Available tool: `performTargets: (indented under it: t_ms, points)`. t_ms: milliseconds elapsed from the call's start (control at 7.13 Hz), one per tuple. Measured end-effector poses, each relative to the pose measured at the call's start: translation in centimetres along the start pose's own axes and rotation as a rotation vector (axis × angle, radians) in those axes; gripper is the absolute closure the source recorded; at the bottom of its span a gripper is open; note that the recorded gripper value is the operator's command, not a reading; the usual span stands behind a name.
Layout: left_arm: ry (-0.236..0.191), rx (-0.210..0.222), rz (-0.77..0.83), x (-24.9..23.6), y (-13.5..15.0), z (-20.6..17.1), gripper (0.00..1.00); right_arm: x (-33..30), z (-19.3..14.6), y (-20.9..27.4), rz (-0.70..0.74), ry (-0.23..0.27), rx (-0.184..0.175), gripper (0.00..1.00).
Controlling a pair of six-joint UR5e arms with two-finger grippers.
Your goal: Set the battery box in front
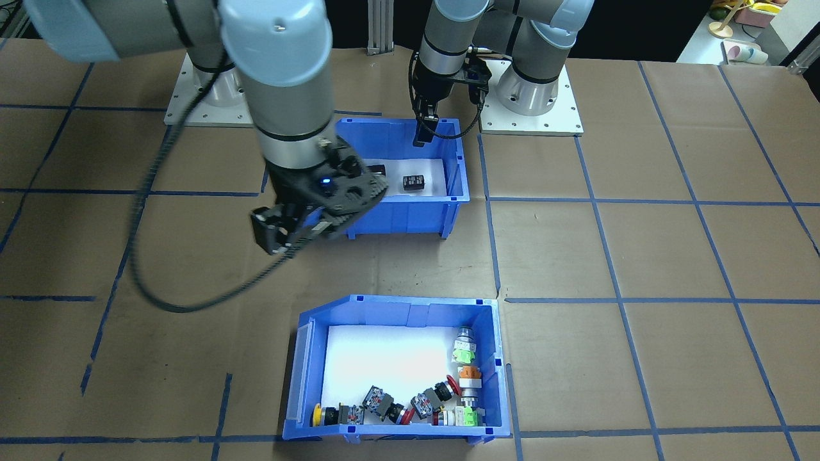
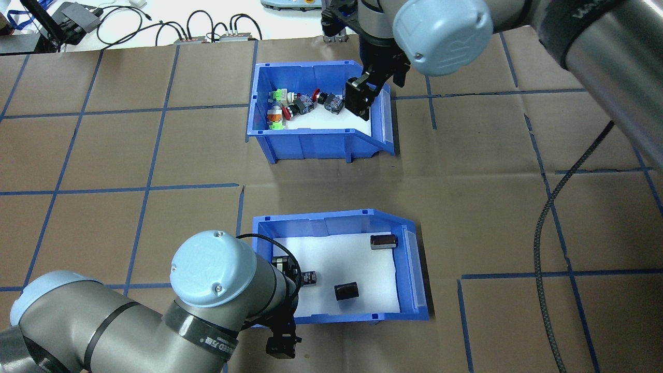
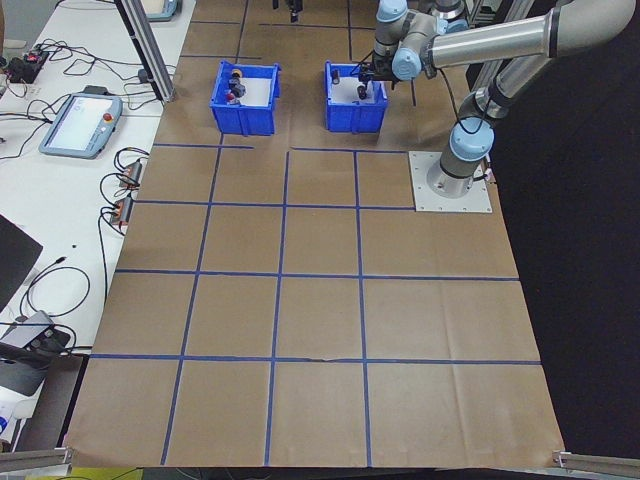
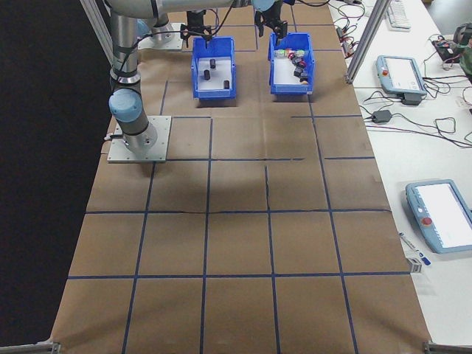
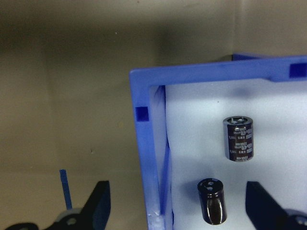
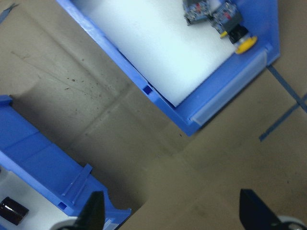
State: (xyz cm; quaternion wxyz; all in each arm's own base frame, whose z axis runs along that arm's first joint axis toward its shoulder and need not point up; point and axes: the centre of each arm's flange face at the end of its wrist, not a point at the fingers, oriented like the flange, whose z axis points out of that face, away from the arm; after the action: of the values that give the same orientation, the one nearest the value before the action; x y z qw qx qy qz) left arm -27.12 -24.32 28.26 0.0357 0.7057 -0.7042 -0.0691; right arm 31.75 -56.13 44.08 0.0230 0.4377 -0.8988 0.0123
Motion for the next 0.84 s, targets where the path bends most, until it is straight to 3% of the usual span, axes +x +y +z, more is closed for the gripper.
performTargets:
  t_ms: [280, 421, 701, 841]
  points:
    - [0.005, -0.027, -0.016, -0.5, 0.1, 1.1, 0.01, -2.2, 3.0, -4.4, -0.312, 0.035, 0.052, 0.00]
    - [0.002, -0.038, -0.026, -0.5, 0.2, 1.3, 0.01, -3.4, 4.8, -6.4, -0.424, 0.047, 0.061, 0.00]
    - [-0.008, -0.045, -0.026, 0.0, 0.7, 2.5, 0.04, -4.3, 7.5, -9.3, -0.549, 0.048, 0.055, 0.00]
    - [-0.004, -0.048, -0.020, 0.1, 1.1, 2.8, 0.11, -4.6, 8.6, -10.1, -0.568, 0.040, 0.050, 0.00]
